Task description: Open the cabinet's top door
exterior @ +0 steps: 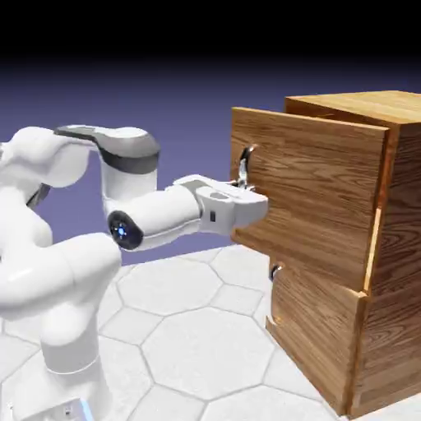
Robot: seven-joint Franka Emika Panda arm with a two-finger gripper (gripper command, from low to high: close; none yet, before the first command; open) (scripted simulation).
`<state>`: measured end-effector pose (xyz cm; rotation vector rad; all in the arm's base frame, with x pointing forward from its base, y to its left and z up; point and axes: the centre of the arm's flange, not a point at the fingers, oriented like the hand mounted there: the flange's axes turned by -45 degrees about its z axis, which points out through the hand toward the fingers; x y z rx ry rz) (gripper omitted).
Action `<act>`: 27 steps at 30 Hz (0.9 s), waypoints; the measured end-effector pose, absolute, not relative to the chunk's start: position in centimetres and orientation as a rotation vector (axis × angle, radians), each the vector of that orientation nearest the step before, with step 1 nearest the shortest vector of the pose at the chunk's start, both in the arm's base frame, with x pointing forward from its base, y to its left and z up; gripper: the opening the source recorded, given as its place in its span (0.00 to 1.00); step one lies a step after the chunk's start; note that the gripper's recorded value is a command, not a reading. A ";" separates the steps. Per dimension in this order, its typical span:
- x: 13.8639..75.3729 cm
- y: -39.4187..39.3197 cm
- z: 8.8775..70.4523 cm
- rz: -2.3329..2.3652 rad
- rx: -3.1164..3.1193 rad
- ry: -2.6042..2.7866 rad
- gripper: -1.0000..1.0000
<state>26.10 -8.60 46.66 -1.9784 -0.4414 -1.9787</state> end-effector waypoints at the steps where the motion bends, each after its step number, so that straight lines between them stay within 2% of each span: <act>1: 25.8 -9.0 46.7 -1.969 -1.969 -0.455 0.00; 27: 20.9 -24.5 46.7 -1.599 -1.599 -0.900 0.00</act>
